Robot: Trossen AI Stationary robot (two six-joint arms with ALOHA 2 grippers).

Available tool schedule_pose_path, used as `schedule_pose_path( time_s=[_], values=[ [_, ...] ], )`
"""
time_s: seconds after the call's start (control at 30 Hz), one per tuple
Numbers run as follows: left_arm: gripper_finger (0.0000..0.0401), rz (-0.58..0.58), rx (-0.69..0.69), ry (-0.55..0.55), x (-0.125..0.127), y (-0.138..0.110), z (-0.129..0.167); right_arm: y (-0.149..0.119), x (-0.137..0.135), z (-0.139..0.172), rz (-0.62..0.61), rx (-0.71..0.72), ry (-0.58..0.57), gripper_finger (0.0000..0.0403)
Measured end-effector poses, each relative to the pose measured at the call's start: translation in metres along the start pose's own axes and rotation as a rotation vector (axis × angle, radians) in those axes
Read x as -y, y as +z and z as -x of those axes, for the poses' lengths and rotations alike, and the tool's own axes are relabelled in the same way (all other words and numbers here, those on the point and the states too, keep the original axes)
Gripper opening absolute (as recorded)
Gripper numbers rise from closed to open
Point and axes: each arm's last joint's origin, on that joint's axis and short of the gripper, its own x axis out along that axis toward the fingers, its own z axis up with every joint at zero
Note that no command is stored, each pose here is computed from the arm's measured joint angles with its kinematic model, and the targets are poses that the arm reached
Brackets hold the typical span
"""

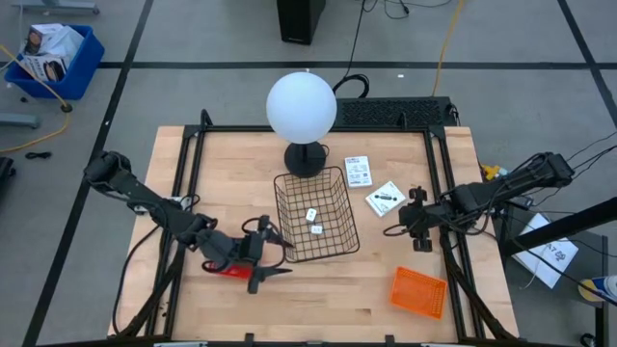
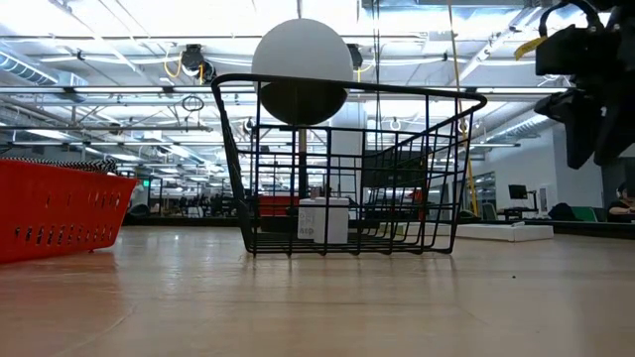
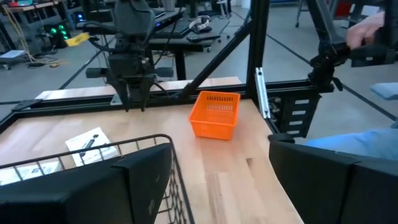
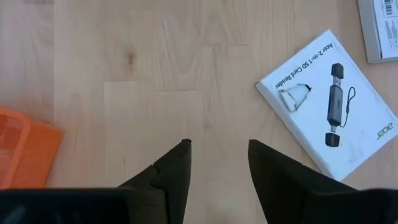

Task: Pick and place items into bin
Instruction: Put the bottom card reader box into the orange bin

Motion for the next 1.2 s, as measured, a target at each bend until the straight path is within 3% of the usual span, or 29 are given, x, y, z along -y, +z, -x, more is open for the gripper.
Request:
schedule_pose_path(
  time_s=[0.3,0.53,0.73,0.93,1.2],
  values=[
    [0.0274,0.028,-0.001,0.023,-0.006,0.0,-0.002,0.005,0.001,-0.002,-0.022,0.033,-0.005,0.015],
    [0.0274,0.026,-0.001,0.022,-0.006,0.0,-0.002,0.011,0.003,-0.014,-0.025,-0.034,0.022,0.015],
    [0.0274,0.025,-0.002,0.022,-0.006,0.0,-0.002,0.033,-0.001,-0.028,-0.059,0.042,0.157,0.015],
    [0.0274,0.025,-0.003,0.022,-0.006,0.0,-0.002,0.036,0.012,-0.041,-0.097,-0.017,0.055,0.015],
    [0.0274,0.023,-0.003,0.022,-0.006,0.0,-0.002,0.042,0.03,-0.057,-0.096,-0.055,0.013,0.015]
  ],
)
